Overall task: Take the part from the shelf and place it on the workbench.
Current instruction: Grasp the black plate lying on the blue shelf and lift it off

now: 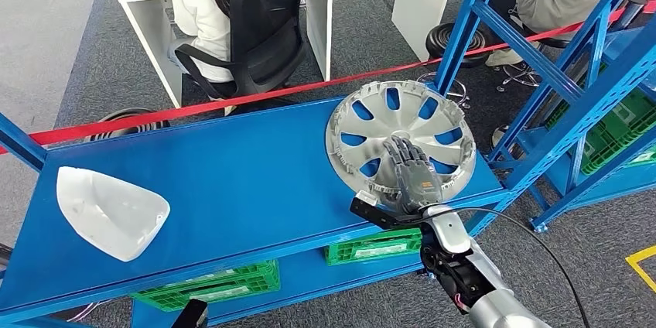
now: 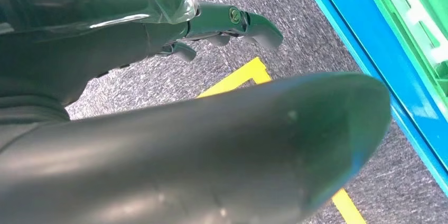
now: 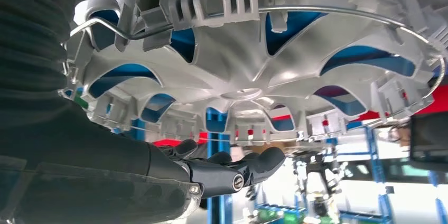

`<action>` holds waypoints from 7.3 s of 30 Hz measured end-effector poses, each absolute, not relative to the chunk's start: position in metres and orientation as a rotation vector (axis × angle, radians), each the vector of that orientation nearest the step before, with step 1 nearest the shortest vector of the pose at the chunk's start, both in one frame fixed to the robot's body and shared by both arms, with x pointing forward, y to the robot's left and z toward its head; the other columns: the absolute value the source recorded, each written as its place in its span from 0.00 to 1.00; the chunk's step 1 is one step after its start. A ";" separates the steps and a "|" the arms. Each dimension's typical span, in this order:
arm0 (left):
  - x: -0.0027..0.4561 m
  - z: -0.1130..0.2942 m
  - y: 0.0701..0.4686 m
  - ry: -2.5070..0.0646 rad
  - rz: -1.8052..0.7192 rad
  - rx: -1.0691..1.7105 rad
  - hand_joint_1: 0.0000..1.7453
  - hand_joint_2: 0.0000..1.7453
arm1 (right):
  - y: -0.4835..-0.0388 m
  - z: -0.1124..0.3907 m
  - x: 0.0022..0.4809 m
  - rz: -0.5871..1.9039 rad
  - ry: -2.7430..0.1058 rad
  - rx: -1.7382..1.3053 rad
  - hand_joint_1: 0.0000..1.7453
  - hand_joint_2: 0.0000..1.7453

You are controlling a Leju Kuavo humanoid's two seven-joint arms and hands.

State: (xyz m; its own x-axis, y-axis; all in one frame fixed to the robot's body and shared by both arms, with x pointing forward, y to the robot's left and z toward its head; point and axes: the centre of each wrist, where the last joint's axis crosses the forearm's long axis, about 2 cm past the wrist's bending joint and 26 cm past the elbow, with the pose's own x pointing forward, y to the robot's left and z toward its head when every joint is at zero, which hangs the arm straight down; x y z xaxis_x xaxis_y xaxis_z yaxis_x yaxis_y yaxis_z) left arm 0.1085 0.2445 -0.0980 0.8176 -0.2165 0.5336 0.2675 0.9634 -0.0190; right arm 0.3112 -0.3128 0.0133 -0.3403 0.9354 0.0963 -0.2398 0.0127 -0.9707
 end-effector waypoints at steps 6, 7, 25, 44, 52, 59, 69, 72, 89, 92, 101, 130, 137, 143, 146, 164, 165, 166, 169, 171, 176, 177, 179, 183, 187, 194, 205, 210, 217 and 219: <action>0.107 -0.099 0.247 -0.526 -0.261 -0.099 0.00 0.00 | -0.347 0.010 0.304 1.459 -1.227 -0.875 0.00 1.00; 0.105 -0.099 0.246 -0.524 -0.258 -0.102 0.00 0.00 | -0.357 0.010 0.302 1.452 -1.210 -0.883 0.00 1.00; 0.096 -0.100 0.235 -0.525 -0.239 -0.130 0.00 0.00 | -0.498 0.044 0.208 1.424 -0.818 -0.847 0.00 1.00; 0.108 -0.096 0.222 -0.545 -0.265 -0.161 0.00 0.00 | -0.493 0.163 0.160 1.504 -0.982 -0.879 0.00 1.00; 0.110 -0.094 0.214 -0.551 -0.251 -0.176 0.00 0.00 | -0.496 0.189 0.172 1.565 -1.082 -0.896 0.00 1.00; 0.110 -0.094 0.212 -0.552 -0.248 -0.180 0.00 0.00 | -0.493 0.191 0.181 1.573 -1.144 -0.912 0.00 1.00; 0.112 -0.093 0.209 -0.554 -0.253 -0.185 0.00 0.00 | -0.488 0.179 0.192 1.594 -1.188 -0.944 0.00 1.00; 0.114 -0.091 0.202 -0.556 -0.265 -0.203 0.00 0.00 | -0.455 0.120 0.210 1.662 -1.240 -0.981 0.00 1.00; 0.116 -0.088 0.191 -0.529 -0.297 -0.225 0.00 0.00 | -0.292 -0.002 0.269 1.726 -1.369 -0.926 0.00 1.00; 0.116 -0.088 0.191 -0.528 -0.293 -0.226 0.00 0.00 | -0.287 -0.002 0.274 1.734 -1.355 -0.924 0.00 1.00; 0.116 -0.089 0.195 -0.525 -0.286 -0.222 0.00 0.00 | -0.284 0.002 0.287 1.754 -1.295 -0.926 0.00 1.00; 0.124 -0.089 0.209 -0.571 -0.230 -0.198 0.00 0.00 | -0.472 0.060 0.311 1.685 -0.699 -0.753 0.00 1.00; 0.121 -0.091 0.212 -0.572 -0.217 -0.195 0.00 0.00 | -0.518 0.120 0.323 1.599 -0.620 -0.536 0.00 1.00; 0.119 -0.091 0.212 -0.568 -0.214 -0.195 0.00 0.00 | -0.521 0.158 0.331 1.624 -0.650 -0.534 0.00 1.00; 0.119 -0.091 0.211 -0.568 -0.216 -0.195 0.00 0.00 | -0.517 0.163 0.332 1.641 -0.663 -0.554 0.00 1.00; 0.119 -0.091 0.208 -0.563 -0.226 -0.201 0.00 0.00 | -0.527 0.187 0.311 1.684 -0.697 -0.572 1.00 1.00; 0.119 -0.091 0.208 -0.563 -0.226 -0.201 0.00 0.00 | -0.526 0.188 0.311 1.690 -0.699 -0.576 1.00 1.00; 0.119 -0.091 0.208 -0.563 -0.226 -0.201 0.00 0.00 | -0.526 0.187 0.311 1.695 -0.700 -0.580 1.00 1.00; 0.119 -0.091 0.208 -0.563 -0.225 -0.202 0.00 0.00 | -0.525 0.186 0.312 1.706 -0.699 -0.587 1.00 1.00; 0.119 -0.091 0.208 -0.563 -0.225 -0.202 0.00 0.00 | -0.526 0.185 0.312 1.708 -0.697 -0.588 1.00 1.00; 0.119 -0.090 0.207 -0.563 -0.220 -0.204 0.00 0.00 | -0.528 0.187 0.311 1.709 -0.692 -0.586 1.00 1.00; 0.119 -0.090 0.206 -0.563 -0.219 -0.206 0.00 0.00 | -0.529 0.188 0.311 1.705 -0.691 -0.584 1.00 1.00; 0.119 -0.090 0.205 -0.565 -0.216 -0.209 0.00 0.00 | -0.532 0.191 0.310 1.694 -0.687 -0.580 1.00 1.00; 0.118 -0.090 0.204 -0.567 -0.209 -0.212 0.00 0.00 | -0.537 0.200 0.308 1.688 -0.679 -0.582 1.00 1.00; 0.118 -0.090 0.204 -0.566 -0.204 -0.213 0.00 0.00 | -0.540 0.204 0.306 1.692 -0.673 -0.588 1.00 1.00; 0.117 -0.090 0.202 -0.566 -0.191 -0.221 0.00 0.00 | -0.539 0.206 0.308 1.699 -0.664 -0.596 0.00 1.00; 0.115 -0.090 0.198 -0.562 -0.184 -0.226 0.00 0.00 | -0.520 0.188 0.328 1.718 -0.724 -0.595 0.00 1.00; 0.114 -0.090 0.198 -0.561 -0.185 -0.226 0.00 0.00 | -0.507 0.160 0.327 1.735 -0.731 -0.575 0.00 1.00; 0.112 -0.091 0.198 -0.557 -0.186 -0.229 0.00 0.00 | -0.496 0.141 0.321 1.776 -0.725 -0.557 0.00 1.00; 0.112 -0.091 0.197 -0.556 -0.186 -0.229 0.00 0.00 | -0.489 0.133 0.321 1.791 -0.732 -0.565 0.00 1.00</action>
